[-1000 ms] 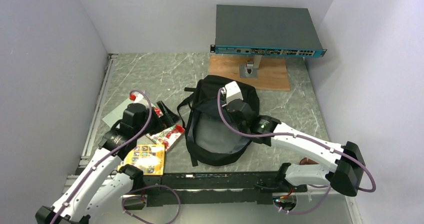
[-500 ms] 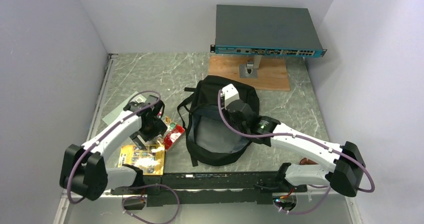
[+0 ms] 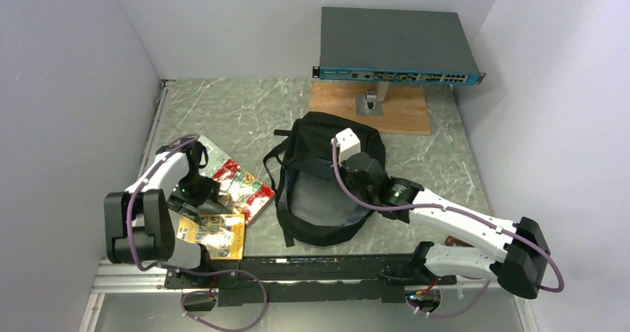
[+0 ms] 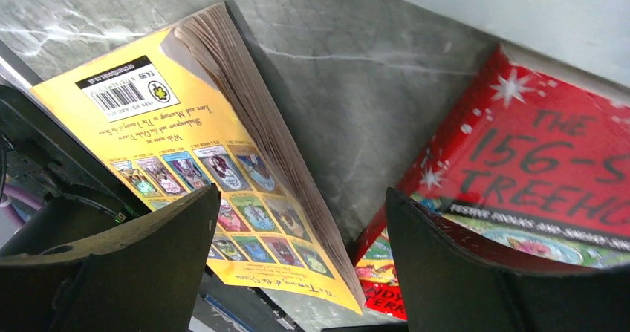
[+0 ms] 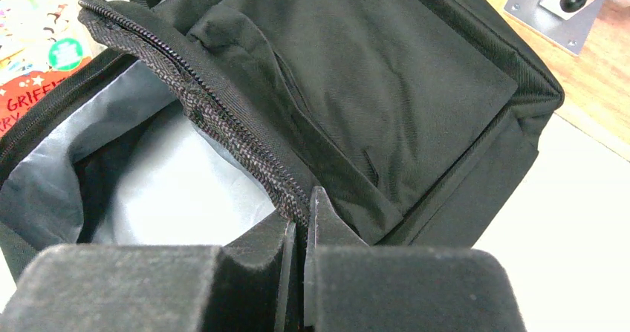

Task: Pack the student bag
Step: Pick up the book from the center of the board.

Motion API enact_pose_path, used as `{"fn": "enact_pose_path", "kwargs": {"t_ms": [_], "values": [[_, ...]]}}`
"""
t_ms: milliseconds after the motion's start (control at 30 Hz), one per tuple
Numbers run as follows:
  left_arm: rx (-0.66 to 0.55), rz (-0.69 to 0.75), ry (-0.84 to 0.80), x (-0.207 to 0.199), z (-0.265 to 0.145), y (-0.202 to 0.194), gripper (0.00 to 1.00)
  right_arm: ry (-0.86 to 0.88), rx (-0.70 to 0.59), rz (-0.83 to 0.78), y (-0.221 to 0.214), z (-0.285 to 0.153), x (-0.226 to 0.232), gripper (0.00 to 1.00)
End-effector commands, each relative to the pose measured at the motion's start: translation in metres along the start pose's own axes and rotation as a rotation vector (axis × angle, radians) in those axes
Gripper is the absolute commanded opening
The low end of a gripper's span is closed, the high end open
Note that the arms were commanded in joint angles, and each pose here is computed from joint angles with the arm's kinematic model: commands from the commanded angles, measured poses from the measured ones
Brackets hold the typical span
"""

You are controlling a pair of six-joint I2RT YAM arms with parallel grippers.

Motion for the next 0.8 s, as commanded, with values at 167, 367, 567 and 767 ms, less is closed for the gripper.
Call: {"fn": "enact_pose_path", "kwargs": {"t_ms": [167,367,567,767], "values": [[0.147,-0.077,0.148,0.009,0.018,-0.013,0.81,0.048,-0.096,0.036,0.015,-0.009,0.002,0.0],[0.224,-0.096,0.168,0.009,0.028,-0.024,0.72,0.06,-0.1,0.039,0.015,-0.009,0.003,0.0],[0.246,-0.109,0.192,0.017,0.031,-0.031,0.5,0.063,-0.106,0.045,0.015,-0.01,0.003,0.0],[0.204,-0.126,0.137,0.02,0.008,-0.026,0.15,0.059,-0.109,0.043,0.016,-0.011,0.002,0.0]]}}
Point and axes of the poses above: each gripper's point midway between its finger pads, its own z axis out along the fingers, its own x axis along the line the jaws close on, y = z × x, the point moved 5 cm from there along -z, back along the fingers, and after that the axes turned 6 degrees about z, right-handed, at the moved point
